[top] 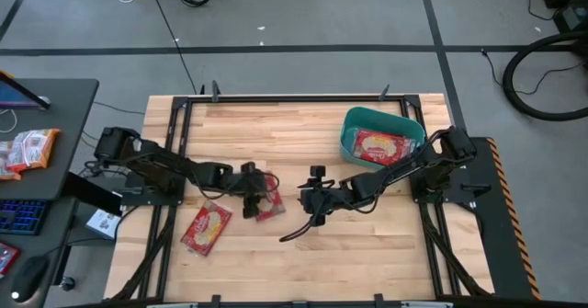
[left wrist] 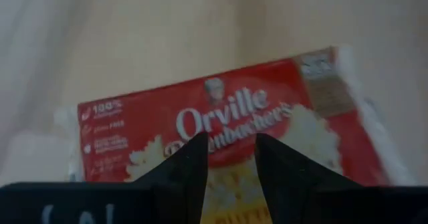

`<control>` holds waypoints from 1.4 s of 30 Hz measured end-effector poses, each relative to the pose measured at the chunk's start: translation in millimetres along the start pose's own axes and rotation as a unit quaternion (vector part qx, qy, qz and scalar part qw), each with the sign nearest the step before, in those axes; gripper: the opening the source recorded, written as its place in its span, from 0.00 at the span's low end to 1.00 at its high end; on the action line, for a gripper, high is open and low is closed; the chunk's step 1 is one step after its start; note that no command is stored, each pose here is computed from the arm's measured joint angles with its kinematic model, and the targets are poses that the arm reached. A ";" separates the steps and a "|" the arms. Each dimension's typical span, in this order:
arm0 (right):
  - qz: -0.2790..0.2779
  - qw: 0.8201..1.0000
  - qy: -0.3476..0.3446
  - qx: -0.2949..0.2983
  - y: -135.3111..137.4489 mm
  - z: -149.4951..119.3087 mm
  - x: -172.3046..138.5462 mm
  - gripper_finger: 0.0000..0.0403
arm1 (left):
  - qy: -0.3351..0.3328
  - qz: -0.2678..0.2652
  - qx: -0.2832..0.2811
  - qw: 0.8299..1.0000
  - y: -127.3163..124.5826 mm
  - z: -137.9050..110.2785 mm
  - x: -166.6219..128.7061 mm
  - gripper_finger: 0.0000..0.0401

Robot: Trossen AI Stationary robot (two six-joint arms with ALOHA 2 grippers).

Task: Sort popcorn bags into baskets
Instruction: Put the red popcorn bag into the green container

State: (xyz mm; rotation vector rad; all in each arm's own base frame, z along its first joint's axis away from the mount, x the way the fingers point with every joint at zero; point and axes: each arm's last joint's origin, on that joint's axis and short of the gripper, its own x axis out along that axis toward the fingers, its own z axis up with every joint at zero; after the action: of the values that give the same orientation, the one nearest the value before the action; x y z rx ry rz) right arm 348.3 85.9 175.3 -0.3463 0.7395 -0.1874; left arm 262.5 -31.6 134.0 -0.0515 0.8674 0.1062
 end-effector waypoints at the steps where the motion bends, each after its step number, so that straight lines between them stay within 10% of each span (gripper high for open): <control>1: 0.001 1.000 0.000 -0.001 0.2 -0.2 0.0 0.45 | -0.002 -0.013 0.010 1.000 -1.9 2.6 -1.0 0.32; 8: 0.026 0.999 0.001 -0.042 6.9 -3.0 5.2 0.45 | 0.044 -0.023 -0.014 0.999 -5.5 26.9 -14.5 0.32; 21: -0.005 0.984 -0.022 -0.177 36.5 -14.0 35.6 0.45 | 0.127 0.043 0.004 0.991 -16.6 0.5 15.0 0.32; 42: -0.024 0.962 0.030 -0.272 36.7 1.3 54.6 0.45 | 0.087 -0.008 0.030 0.996 -36.2 12.0 5.7 0.32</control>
State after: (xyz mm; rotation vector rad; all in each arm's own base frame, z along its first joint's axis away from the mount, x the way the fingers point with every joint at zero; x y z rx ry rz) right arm 390.4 104.5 128.3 -0.8848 0.8385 -0.0356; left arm 279.4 -66.1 137.5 -0.0106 1.0445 0.0609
